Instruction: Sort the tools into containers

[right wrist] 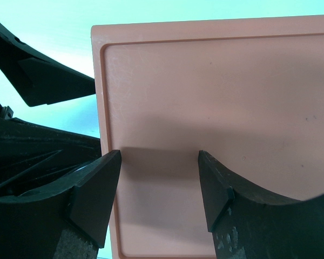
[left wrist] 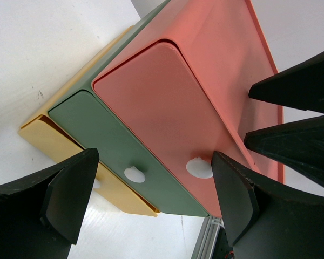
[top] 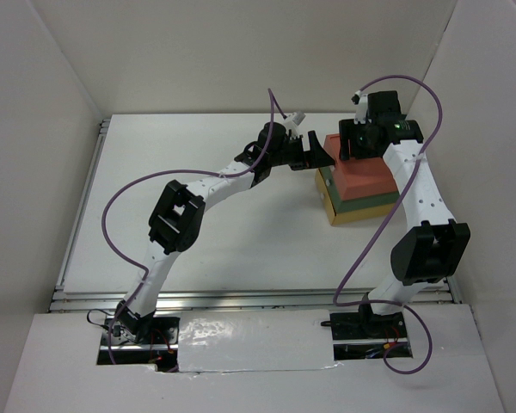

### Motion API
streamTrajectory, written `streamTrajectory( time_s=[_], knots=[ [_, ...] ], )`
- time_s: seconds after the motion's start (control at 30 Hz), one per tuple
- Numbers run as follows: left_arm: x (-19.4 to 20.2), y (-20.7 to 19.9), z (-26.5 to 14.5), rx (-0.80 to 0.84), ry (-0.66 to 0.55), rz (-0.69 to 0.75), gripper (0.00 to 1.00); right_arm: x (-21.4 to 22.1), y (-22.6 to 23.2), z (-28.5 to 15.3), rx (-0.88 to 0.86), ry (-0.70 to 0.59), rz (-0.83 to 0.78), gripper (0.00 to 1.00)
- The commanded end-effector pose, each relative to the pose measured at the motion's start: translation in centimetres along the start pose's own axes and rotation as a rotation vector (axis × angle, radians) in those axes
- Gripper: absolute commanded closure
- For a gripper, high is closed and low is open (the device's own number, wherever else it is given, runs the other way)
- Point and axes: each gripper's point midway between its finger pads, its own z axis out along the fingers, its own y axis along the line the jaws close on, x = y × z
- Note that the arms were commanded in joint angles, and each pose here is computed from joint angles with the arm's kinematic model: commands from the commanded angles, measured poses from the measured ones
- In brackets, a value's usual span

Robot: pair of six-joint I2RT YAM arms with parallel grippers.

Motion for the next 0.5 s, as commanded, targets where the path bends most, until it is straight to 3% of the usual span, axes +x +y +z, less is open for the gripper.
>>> streamTrajectory(
  time_s=[0.0,0.23,0.27,0.3,0.33,0.37,0.4,0.47],
  knots=[
    [-1.6,-3.2,-0.6,0.07,-0.058,0.082,0.01,0.0,0.3,-0.6,-0.02,0.026,0.039,0.32],
    [-9.7,-0.3,-7.9,-0.154,-0.19,0.245,0.01,-7.8,0.7,-5.6,-0.035,-0.197,0.026,0.28],
    [-12.2,-0.5,-10.5,-0.182,-0.23,0.281,0.01,-8.7,0.9,-6.2,-0.04,-0.218,0.02,0.27],
    [-12.4,0.3,-12.2,-0.242,-0.196,0.301,0.01,-10.6,1.0,-8.1,-0.043,-0.285,0.011,0.26],
    [-14.2,1.1,-14.5,-0.289,-0.198,0.402,0.01,-11.5,1.3,-9.5,-0.056,-0.327,0.0,0.24],
    [-14.8,0.5,-17.1,-0.344,-0.169,0.502,0.01,-12.2,1.4,-10.6,-0.062,-0.366,-0.014,0.19],
    [-15.1,0.5,-18.5,-0.373,-0.166,0.489,0.01,-12.4,1.6,-11.4,-0.068,-0.39,-0.021,0.15],
    [-15.7,0.1,-23.2,-0.441,-0.15,0.606,0.01,-13.3,2.4,-15.3,-0.097,-0.514,-0.05,0.04]
  ],
)
